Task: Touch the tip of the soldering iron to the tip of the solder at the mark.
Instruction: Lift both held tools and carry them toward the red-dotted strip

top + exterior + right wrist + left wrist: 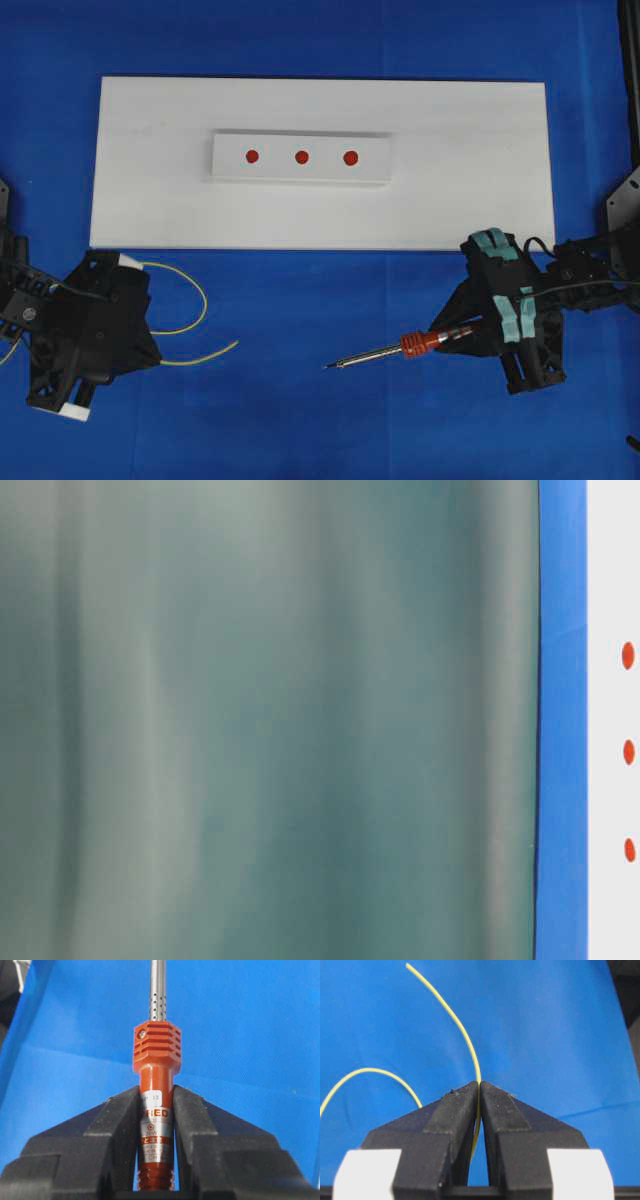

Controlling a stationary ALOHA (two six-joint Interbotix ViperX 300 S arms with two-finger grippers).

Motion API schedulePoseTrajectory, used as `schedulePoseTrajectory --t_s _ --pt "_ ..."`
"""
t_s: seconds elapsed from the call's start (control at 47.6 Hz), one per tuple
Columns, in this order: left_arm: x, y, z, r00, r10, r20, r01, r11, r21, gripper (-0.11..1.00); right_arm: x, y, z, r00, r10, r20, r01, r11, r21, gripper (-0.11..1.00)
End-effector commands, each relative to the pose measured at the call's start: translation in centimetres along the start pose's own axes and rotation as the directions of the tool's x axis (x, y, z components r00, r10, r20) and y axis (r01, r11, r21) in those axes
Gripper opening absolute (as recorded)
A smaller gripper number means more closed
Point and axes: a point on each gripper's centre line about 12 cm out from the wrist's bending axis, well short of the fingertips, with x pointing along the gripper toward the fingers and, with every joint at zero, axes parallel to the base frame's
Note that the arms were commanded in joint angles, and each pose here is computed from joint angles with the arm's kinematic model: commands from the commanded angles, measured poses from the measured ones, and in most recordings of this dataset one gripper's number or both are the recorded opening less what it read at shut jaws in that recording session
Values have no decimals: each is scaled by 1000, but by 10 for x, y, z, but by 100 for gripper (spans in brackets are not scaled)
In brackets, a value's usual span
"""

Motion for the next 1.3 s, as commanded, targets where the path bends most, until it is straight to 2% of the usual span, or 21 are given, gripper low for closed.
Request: schedulePoseTrajectory --t_s 0.0,0.147,0.336,0.588,0.757,0.904,1.072,1.282 --pt "-5 5 15 999 11 42 -10 1000 -16 2 -4 1 13 999 4 33 -4 1000 -8 6" --pt "-5 22 22 997 53 55 -51 998 -35 2 -5 -11 16 999 -28 31 28 1000 12 6" --pt "-10 59 31 987 145 72 -138 986 -95 2 -11 -47 23 993 -119 4 119 990 75 6" --pt "-18 105 40 963 254 87 -248 965 -82 2 -25 -100 35 966 -257 5 254 958 133 6" --pt "-20 131 42 948 311 73 -303 948 -103 2 -33 -126 41 946 -324 17 316 933 174 6" --pt "-17 150 40 937 346 46 -340 935 -101 2 -38 -141 44 932 -362 22 352 918 181 6" --pt "-13 161 39 932 361 17 -359 930 -86 2 -42 -150 43 924 -383 16 372 907 199 6" --pt "-12 165 38 930 367 2 -365 926 -93 2 -44 -152 43 922 -388 8 378 903 207 6"
